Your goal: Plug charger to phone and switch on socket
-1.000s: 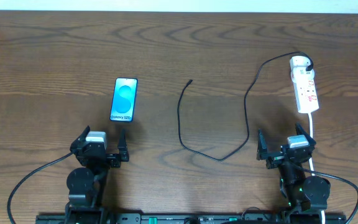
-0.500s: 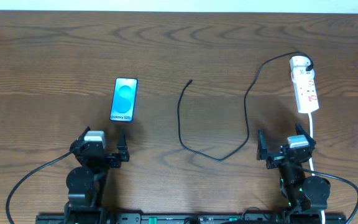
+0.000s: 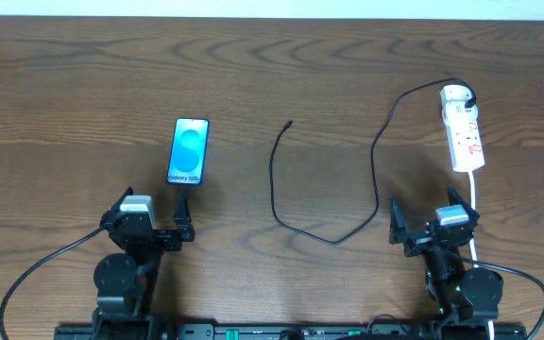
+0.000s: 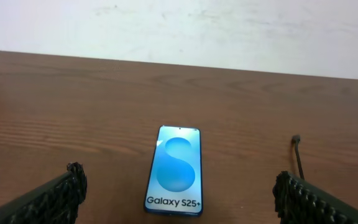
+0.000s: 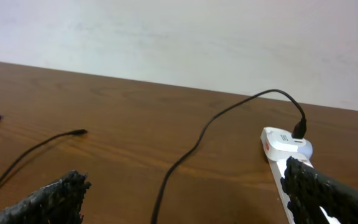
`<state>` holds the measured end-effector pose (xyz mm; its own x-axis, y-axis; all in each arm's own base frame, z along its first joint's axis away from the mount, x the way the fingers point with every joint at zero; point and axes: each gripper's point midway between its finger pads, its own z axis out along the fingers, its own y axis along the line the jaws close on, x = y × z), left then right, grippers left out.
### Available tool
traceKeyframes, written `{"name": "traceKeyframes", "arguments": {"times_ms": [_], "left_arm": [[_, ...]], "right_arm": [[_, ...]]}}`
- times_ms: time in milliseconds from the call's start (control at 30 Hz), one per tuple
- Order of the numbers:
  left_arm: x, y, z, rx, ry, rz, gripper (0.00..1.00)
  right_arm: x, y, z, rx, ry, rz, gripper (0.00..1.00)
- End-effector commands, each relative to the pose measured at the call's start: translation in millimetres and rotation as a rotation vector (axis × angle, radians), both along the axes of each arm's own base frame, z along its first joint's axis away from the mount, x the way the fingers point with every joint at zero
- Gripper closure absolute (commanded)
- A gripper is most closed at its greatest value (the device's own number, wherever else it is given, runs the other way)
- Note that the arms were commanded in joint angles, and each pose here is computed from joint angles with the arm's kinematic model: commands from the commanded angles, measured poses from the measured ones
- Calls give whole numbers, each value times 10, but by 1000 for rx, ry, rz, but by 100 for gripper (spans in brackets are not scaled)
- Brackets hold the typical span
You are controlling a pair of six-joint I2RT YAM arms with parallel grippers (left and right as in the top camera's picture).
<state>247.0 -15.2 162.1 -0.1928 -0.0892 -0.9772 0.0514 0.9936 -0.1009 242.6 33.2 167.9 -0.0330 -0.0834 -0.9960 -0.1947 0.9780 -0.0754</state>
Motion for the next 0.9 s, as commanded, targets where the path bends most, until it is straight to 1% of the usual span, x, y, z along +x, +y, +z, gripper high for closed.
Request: {"name": "traceKeyframes", "arguments": {"times_ms": [0, 200, 400, 533, 667, 867], "left_arm": [[5, -48, 213, -18, -28, -23, 2], [46, -111, 252, -23, 4, -58, 2], [115, -130, 349, -25, 31, -66, 2], [158, -176, 413, -37, 68, -89, 2], [203, -248, 438, -47, 137, -128, 2], [295, -320, 538, -60, 215, -164, 2]], "right_arm": [[-40, 61, 208, 29, -41, 34, 1], [-54, 74, 305, 29, -50, 42, 1], [-44, 118, 382, 31, -18, 68, 1], [-4, 120, 437, 32, 37, 68, 1], [49, 199, 527, 38, 105, 115, 1], [196, 239, 663, 47, 223, 136, 1]]}}
